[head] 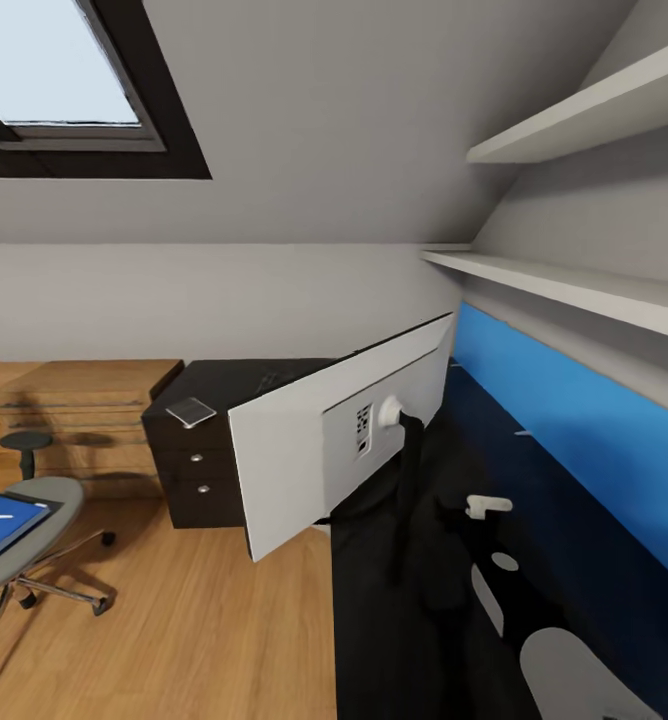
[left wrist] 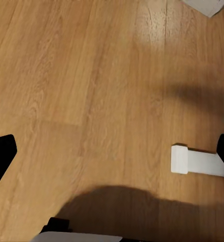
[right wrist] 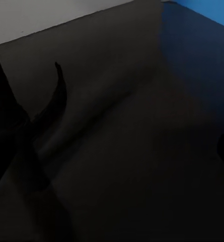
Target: In the bedroom, organize the workspace by keeping the computer under the desk, ensuring the monitor is on the desk, placing the keyboard on the desk next to the monitor, placing the mouse on the desk next to the keyboard, moving the folder from the swivel chair onto the desk next to the mouse, stacking the notebook on top of the folder with the pen on top of the notebook, and positioning the swivel chair next to the desk.
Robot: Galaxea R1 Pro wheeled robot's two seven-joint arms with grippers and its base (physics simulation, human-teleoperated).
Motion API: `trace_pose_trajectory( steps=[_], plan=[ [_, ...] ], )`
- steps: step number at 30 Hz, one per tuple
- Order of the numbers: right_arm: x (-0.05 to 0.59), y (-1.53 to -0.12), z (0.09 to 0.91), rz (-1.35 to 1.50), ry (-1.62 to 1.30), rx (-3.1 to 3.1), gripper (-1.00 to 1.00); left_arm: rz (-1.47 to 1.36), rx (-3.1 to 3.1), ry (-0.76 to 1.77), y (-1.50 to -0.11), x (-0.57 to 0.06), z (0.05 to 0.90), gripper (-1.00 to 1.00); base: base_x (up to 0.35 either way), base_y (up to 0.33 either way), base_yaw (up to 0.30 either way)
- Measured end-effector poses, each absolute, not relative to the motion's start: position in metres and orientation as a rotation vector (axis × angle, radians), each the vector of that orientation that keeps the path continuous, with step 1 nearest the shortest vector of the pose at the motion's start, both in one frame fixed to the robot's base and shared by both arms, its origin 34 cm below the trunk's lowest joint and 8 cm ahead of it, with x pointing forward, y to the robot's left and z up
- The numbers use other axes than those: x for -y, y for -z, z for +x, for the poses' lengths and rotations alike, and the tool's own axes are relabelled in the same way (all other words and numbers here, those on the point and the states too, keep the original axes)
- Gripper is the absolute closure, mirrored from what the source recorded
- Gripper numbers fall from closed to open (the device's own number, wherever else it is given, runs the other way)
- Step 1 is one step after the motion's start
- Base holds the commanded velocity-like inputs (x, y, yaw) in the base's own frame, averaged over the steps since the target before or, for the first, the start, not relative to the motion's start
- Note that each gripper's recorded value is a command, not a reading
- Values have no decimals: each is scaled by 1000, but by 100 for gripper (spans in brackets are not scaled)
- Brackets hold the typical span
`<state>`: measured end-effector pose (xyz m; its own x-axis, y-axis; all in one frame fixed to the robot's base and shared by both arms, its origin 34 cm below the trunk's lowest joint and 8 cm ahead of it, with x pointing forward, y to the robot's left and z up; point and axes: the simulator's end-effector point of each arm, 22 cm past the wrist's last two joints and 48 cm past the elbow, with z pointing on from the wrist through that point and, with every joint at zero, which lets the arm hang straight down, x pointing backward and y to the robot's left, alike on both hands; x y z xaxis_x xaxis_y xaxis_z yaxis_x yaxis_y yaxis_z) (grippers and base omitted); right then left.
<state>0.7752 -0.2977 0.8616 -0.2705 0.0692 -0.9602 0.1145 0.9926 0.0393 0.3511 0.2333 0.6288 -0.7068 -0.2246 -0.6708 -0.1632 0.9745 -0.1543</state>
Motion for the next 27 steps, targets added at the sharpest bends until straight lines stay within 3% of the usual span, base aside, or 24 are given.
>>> trace_pose_trajectory(
  steps=[16,27],
  plan=[
    [276,-828,763,94,24,-1917,-100,-270,-2360,110,-631,-233,355,-100,30,0,0],
    [238,-836,781,112,-21,-1959,-100,-396,-2417,180,-684,-253,408,-100,0,0,0]
  ],
)
